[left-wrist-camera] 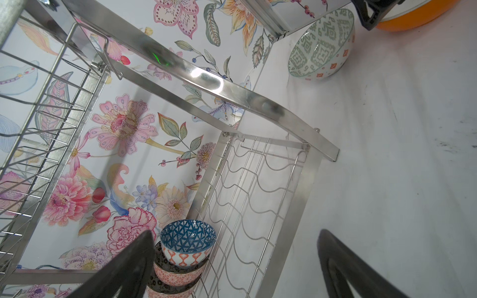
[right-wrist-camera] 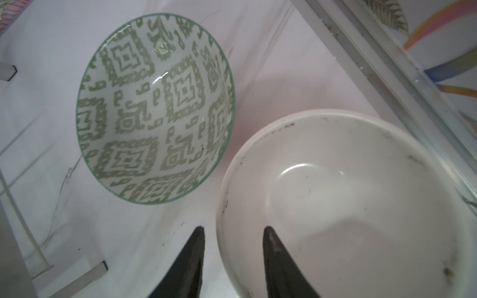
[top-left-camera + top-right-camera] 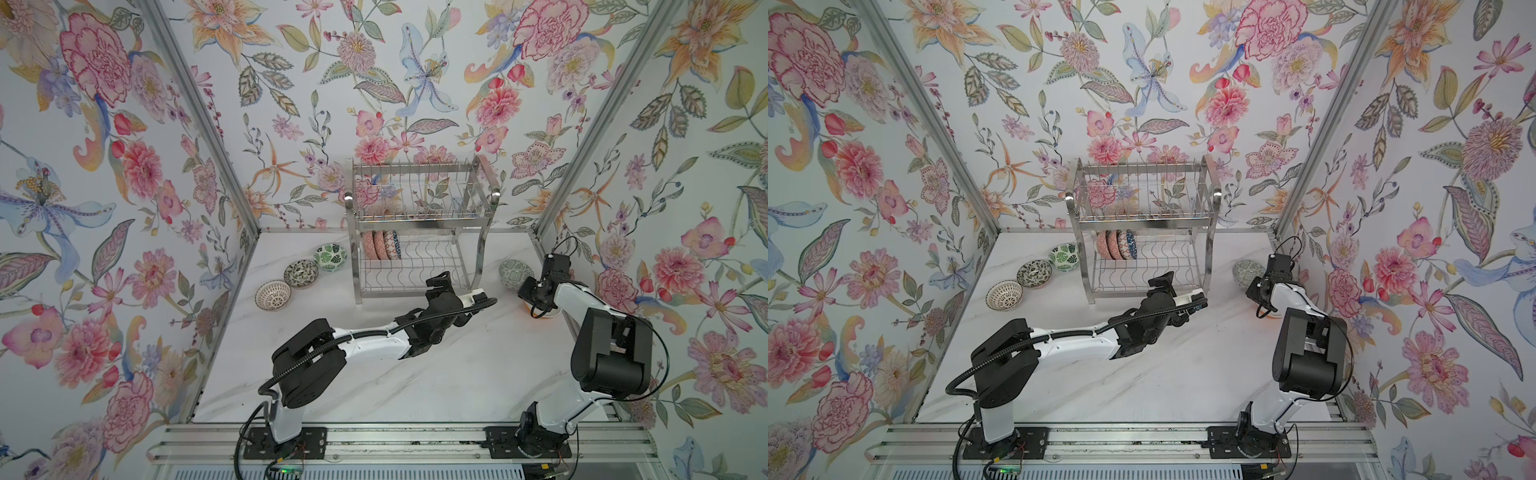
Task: Load bowls into a dish rack
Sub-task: Pick up the bowl from the middle-right of the table.
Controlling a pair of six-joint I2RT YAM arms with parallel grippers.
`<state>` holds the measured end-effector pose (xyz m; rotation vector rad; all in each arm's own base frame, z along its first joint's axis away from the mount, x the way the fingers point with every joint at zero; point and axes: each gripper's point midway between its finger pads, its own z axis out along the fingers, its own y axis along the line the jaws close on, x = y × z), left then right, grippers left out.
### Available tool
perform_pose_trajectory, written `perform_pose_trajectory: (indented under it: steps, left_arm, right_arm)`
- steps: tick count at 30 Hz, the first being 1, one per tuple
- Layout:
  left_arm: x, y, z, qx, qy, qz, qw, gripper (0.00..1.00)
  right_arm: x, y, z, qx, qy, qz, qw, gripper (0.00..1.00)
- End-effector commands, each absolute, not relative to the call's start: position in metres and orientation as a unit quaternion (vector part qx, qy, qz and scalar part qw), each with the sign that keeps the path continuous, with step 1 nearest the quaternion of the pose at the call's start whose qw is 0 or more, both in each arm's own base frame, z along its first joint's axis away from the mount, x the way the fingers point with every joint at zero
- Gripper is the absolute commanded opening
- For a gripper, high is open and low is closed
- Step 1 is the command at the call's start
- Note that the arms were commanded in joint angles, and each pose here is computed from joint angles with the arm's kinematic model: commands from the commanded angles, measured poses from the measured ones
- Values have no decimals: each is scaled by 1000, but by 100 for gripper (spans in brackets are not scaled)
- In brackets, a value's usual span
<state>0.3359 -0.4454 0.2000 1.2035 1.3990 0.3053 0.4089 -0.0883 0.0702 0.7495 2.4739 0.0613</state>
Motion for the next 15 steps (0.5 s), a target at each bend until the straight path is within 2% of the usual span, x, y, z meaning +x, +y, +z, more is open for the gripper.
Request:
perform_pose_trajectory:
  steps: [1,8,15]
  left_arm:
    - [335,-452,200,516,604,131,593,99]
    - [335,-449,203,512,607,134,593,99]
    - [333,-442,208,501,614,133,595,99]
  right_arm:
    - [402,-90,56,281,926,15,250,34]
    - [401,-88,52,282,928,20,243,26]
    - [396,-84,59,282,927,27,245,8]
